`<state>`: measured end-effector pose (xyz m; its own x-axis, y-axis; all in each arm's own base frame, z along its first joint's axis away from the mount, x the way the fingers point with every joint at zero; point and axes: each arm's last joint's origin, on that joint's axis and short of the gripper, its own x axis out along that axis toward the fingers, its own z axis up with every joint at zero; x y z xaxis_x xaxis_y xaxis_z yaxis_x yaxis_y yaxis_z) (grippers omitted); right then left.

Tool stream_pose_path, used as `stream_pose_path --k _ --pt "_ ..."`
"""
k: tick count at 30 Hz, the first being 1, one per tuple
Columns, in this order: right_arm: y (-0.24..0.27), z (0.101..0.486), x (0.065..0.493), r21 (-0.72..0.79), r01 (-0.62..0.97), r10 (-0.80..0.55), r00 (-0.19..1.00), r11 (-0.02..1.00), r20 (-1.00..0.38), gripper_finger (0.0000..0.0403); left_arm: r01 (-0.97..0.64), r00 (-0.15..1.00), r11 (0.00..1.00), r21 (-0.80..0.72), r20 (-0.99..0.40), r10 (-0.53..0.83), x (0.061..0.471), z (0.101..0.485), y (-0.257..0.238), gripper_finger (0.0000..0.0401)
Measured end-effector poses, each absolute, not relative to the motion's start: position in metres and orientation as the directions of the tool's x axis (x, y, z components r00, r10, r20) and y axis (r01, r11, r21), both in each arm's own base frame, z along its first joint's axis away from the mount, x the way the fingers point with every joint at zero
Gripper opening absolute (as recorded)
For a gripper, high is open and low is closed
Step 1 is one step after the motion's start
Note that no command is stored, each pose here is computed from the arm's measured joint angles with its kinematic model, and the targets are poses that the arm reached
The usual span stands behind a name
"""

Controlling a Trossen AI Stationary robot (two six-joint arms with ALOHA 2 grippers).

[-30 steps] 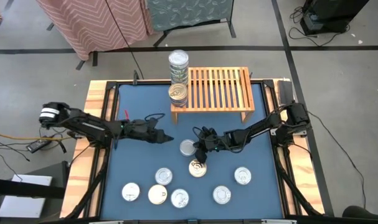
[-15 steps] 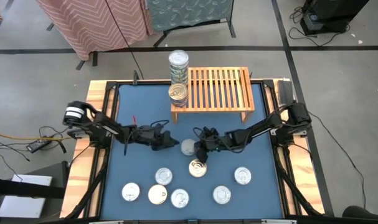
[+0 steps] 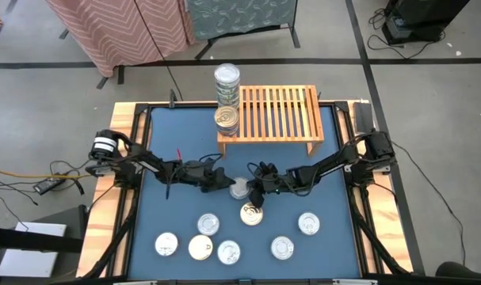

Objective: Stack canned seafood by type on shelf
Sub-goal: Stack the green tuna can on top of the other green tuna cans on the shelf

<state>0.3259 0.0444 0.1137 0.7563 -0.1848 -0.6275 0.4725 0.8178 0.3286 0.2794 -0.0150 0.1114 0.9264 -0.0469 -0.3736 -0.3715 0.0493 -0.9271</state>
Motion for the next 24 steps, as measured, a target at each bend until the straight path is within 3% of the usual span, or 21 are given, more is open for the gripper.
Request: stream_pose_path --k 9,18,24 --pt "0.0446 0.112 0.3239 0.308 0.482 -0.19 0.737 0.82 -0.649 0.0002 -0.375 0.923 0.045 -0.926 -0.377 -0.075 0.2803 0.1079 -0.0159 0.0312" --pt "0.0441 0.1099 0.3218 0.297 0.493 -0.194 0.722 0.818 -0.664 0.0003 -0.41 0.886 0.066 -0.91 -0.414 -0.211 0.2784 0.104 -0.019 0.0312" --pt "0.0437 0.1081 0.3198 0.301 0.503 -0.197 0.718 0.81 -0.668 0.0005 -0.407 0.895 0.043 -0.912 -0.408 -0.178 0.2823 0.1065 -0.0189 0.0312"
